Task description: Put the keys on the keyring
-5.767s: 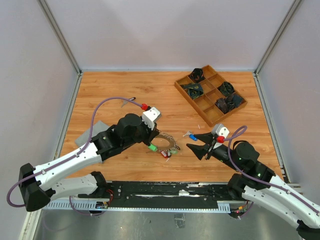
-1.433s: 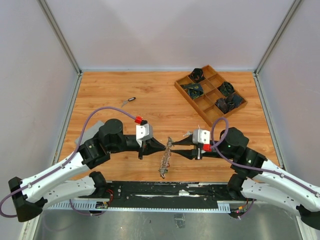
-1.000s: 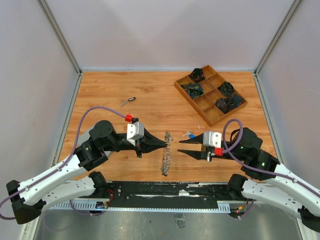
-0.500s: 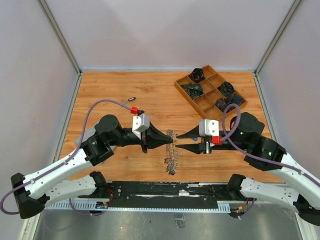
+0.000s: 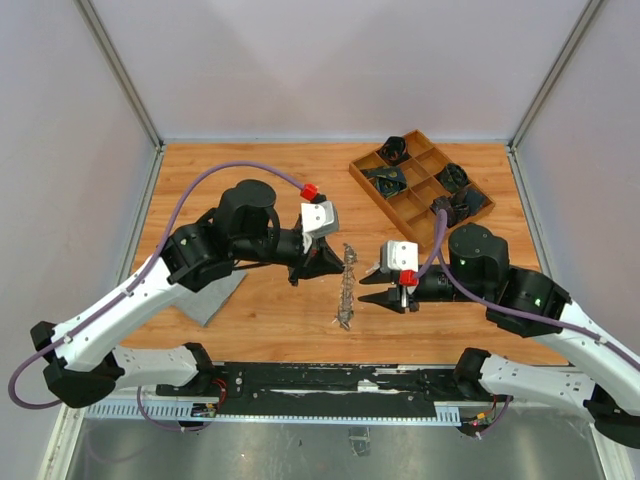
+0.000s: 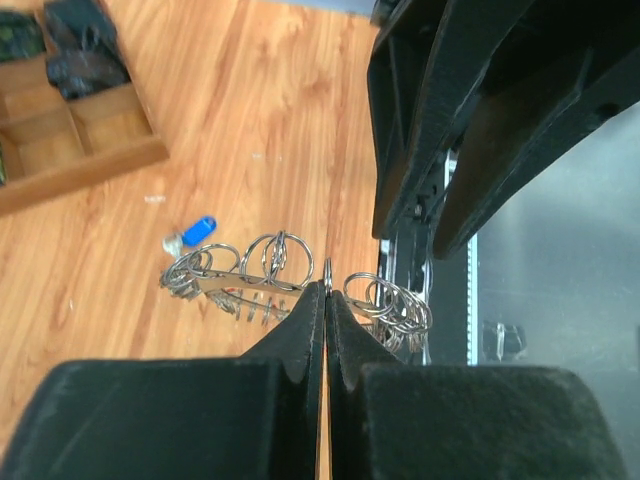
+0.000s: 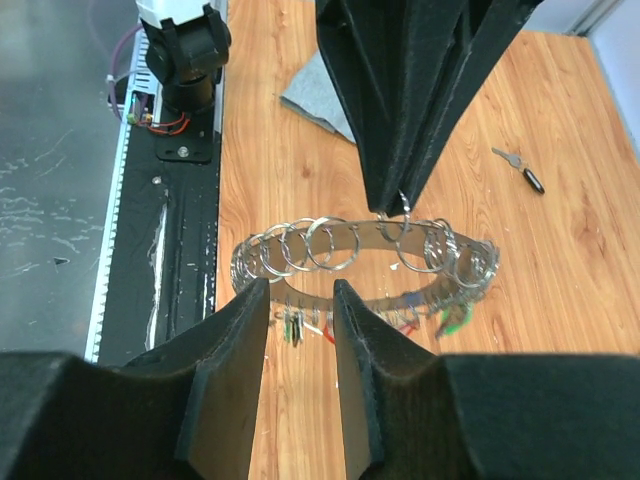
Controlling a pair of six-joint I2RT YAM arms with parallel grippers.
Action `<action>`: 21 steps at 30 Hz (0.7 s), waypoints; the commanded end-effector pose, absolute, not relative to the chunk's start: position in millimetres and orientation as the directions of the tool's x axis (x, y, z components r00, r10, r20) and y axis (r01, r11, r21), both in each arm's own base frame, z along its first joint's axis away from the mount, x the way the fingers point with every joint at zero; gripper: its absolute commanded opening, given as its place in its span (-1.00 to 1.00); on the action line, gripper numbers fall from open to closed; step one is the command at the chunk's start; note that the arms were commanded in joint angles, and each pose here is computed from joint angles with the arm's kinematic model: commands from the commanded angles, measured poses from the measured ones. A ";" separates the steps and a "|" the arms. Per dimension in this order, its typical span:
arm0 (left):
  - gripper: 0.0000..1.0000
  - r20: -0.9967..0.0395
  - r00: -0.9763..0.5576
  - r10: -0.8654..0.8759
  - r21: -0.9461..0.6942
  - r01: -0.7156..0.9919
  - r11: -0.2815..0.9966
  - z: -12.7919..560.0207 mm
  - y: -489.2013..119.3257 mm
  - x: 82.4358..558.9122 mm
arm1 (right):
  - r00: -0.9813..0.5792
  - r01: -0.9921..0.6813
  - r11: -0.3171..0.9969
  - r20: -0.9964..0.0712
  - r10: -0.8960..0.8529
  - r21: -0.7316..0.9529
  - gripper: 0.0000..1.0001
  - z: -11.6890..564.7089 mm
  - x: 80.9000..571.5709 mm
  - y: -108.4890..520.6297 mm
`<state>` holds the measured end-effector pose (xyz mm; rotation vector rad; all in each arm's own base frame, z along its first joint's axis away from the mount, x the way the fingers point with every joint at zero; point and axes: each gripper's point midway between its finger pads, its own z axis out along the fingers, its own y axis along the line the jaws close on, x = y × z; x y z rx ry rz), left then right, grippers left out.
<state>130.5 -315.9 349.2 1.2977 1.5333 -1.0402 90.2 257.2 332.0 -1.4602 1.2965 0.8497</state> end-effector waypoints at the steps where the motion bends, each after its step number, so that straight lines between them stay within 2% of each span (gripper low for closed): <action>1: -0.99 -0.889 -0.148 0.433 -0.104 0.987 0.124 330.7 -299.4 122.3 | 0.165 -0.975 0.097 -0.942 -0.291 -0.201 -0.34 327.8 99.4 261.7; 5: -0.99 -0.855 -0.166 0.491 -0.107 0.983 0.146 322.9 -294.4 121.0 | 0.161 -0.971 0.129 -0.953 -0.258 -0.199 -0.34 323.4 107.7 270.8; 12: -0.99 -0.853 -0.130 0.505 -0.087 0.990 0.106 325.1 -295.4 114.3 | 0.127 -0.977 0.154 -0.981 -0.150 -0.150 -0.32 330.7 115.6 294.3; 17: -0.99 -0.848 -0.104 0.520 -0.069 0.994 0.085 324.4 -299.0 114.5 | 0.117 -0.984 0.123 -0.985 -0.129 -0.133 -0.31 331.1 111.8 300.8; 21: -0.99 -0.846 -0.088 0.526 -0.059 0.996 0.073 324.5 -302.4 115.0 | 0.113 -0.987 0.103 -0.985 -0.129 -0.127 -0.38 328.9 109.5 303.2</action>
